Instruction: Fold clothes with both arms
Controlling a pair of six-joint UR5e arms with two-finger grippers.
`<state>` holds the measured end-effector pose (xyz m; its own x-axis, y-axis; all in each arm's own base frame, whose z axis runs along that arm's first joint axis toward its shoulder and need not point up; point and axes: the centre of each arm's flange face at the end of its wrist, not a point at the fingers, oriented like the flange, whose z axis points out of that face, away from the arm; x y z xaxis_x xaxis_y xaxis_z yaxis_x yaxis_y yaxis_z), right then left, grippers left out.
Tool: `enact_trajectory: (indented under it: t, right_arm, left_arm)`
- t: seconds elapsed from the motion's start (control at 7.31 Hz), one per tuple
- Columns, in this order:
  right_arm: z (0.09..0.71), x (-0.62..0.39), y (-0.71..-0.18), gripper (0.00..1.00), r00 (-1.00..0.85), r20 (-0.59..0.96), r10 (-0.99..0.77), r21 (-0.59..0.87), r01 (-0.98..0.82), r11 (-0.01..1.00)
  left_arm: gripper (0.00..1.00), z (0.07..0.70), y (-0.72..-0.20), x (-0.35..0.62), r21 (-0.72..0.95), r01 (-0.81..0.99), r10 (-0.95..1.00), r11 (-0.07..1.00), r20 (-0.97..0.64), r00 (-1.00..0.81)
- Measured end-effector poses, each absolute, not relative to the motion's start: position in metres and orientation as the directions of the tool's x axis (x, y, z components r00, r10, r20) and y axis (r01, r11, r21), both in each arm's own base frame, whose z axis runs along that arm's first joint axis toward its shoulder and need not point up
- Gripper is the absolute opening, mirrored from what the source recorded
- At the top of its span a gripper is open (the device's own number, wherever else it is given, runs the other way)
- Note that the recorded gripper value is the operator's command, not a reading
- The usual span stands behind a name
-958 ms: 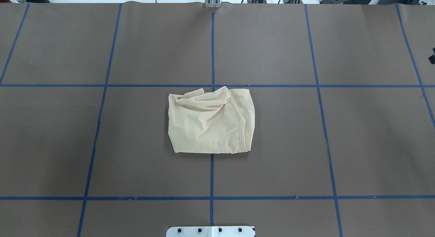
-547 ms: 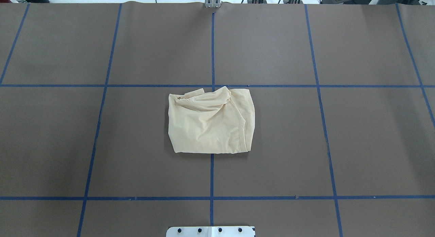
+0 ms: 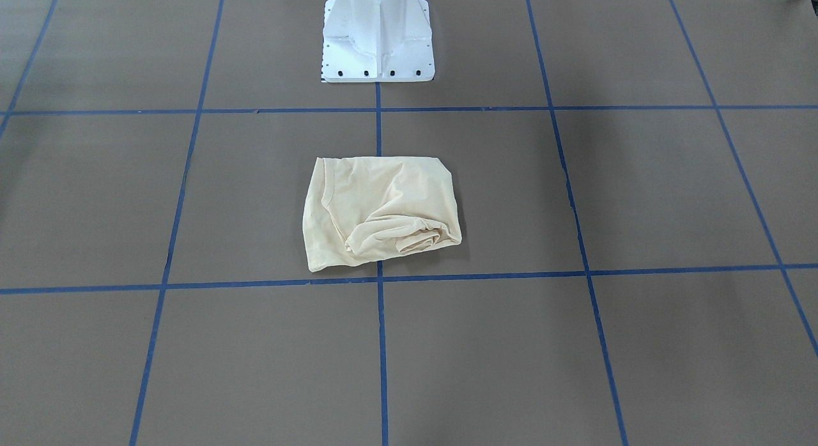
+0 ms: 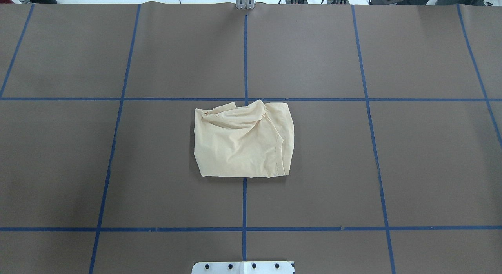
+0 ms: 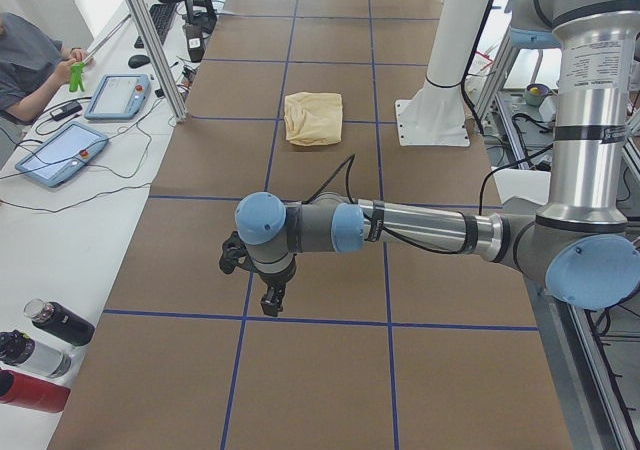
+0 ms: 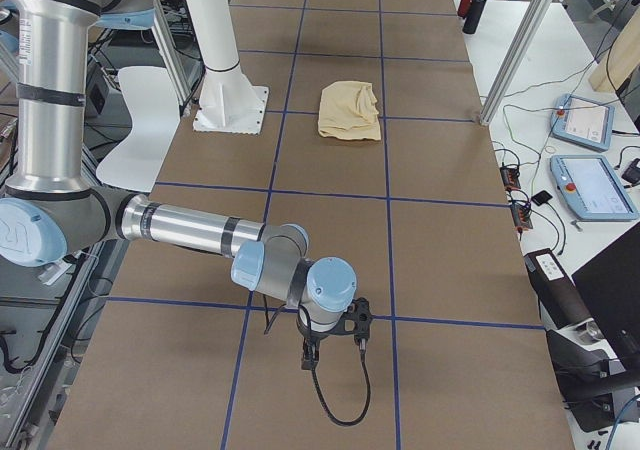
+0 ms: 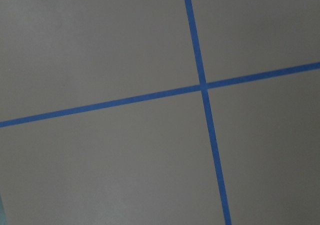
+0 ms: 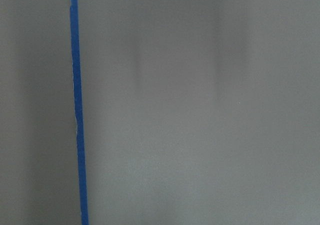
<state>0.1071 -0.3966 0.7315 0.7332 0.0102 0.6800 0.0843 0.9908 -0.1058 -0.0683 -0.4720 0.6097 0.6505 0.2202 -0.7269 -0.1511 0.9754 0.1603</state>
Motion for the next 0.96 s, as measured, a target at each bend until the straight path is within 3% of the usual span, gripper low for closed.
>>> enact_trajectory:
  t: [0.96]
  right_arm:
    - [0.711,0.109,-0.41,1.0,0.736,0.677,-0.015,-0.061,0.076,0.995]
  left_arm:
    - [1.0,0.605,-0.471,-0.078,0.188,-0.135,0.23,0.973,-0.714,0.661]
